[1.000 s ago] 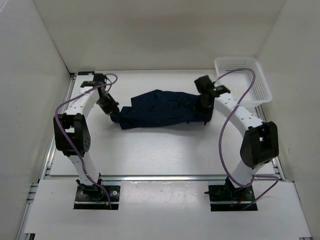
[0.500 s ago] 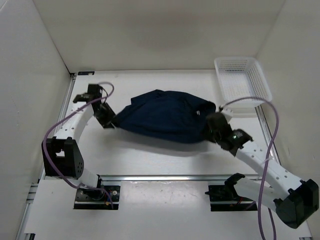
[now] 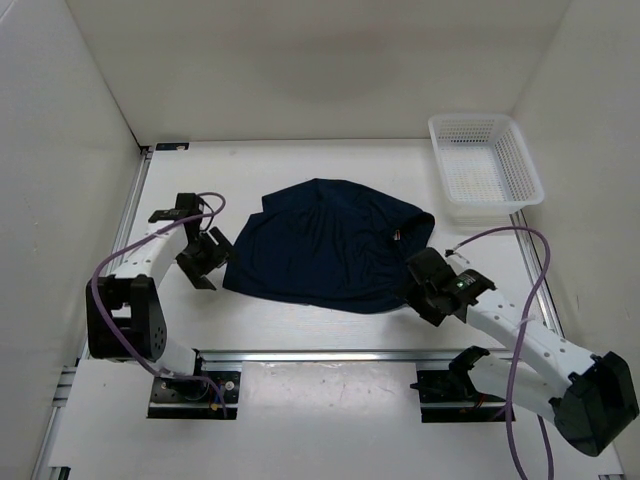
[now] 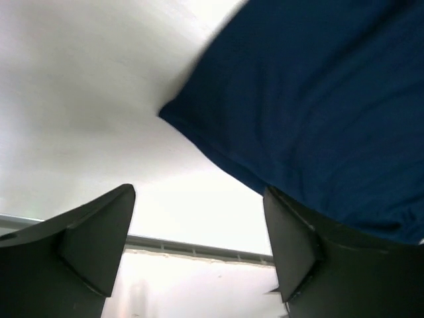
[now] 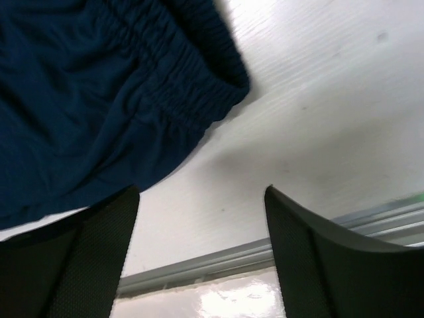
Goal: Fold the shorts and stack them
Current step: Flatten the shorts out
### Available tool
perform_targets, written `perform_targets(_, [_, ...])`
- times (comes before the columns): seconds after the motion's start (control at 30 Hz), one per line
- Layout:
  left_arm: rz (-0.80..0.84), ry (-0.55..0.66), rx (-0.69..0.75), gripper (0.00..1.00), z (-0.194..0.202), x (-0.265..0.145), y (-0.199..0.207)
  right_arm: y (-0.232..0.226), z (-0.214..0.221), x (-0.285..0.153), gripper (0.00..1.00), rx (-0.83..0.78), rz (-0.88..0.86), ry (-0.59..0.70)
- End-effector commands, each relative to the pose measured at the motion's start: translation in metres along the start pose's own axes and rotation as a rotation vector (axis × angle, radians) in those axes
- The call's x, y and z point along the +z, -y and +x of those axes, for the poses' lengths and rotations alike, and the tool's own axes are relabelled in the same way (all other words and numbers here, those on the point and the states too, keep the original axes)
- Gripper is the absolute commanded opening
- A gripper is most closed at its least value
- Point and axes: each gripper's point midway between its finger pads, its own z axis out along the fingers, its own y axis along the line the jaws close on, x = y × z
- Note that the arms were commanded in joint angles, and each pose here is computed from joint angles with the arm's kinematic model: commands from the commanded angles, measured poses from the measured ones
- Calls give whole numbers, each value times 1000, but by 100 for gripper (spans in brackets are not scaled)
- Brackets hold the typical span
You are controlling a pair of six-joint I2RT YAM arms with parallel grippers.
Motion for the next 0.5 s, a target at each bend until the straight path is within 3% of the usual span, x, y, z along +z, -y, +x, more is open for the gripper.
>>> perform_targets(0.0, [10,-17,-38,91,2,16,-5,-25,15,7,82,72,-92,-96])
perform_targets(0.13, [14,-58,-51,96,5,30,-3,-28,9,15,85,117,-104,-127])
perform_targets(0.3, [-19,-69,-56,93,-6,48,-2,-30,-7,25,85,186,-127,-144])
perform_targets(0.43, [-36,-93,-49,68,-3,61,2,-29,-10,36,81,193,-105,-173])
perform_targets(0.47, [-36,-94,-49,48,-1,61,4,-36,-14,37,80,193,-108,-171])
